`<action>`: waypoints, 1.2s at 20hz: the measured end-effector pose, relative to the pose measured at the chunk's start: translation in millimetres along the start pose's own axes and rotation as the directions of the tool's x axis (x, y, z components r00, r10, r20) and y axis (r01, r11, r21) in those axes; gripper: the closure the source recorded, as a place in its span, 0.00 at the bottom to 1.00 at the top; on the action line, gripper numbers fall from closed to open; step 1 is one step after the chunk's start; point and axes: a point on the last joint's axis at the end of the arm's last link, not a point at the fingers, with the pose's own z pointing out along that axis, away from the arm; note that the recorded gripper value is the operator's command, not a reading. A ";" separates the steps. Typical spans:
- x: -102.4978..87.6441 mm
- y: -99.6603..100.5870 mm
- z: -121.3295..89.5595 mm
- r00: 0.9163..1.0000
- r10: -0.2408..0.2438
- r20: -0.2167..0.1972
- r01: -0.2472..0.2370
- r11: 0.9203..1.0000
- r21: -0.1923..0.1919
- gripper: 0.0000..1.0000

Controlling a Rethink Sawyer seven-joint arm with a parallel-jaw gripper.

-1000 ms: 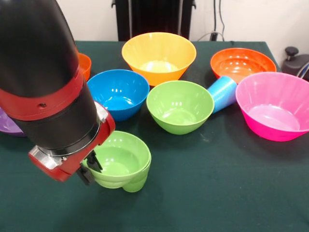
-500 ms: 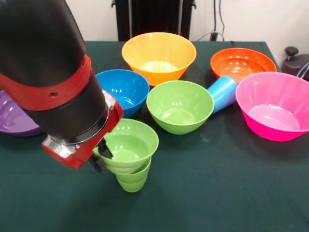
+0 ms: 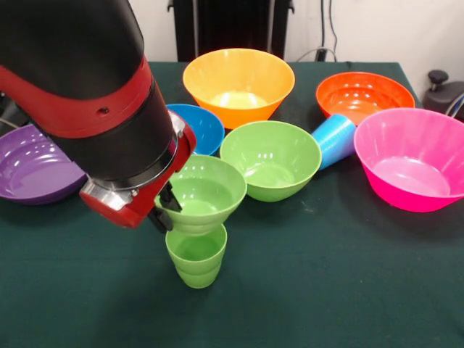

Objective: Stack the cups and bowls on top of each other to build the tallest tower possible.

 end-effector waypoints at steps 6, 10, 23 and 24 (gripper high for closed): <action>6.1 8.0 4.5 1.000 0.023 -0.016 -0.024 0.999 -0.021 1.00; 8.7 9.5 9.2 0.999 0.034 -0.011 -0.035 0.999 -0.017 1.00; 22.7 4.1 32.0 0.999 0.047 -0.004 -0.047 0.999 0.017 1.00; 23.4 4.2 32.8 0.999 0.048 -0.006 -0.048 0.999 0.016 1.00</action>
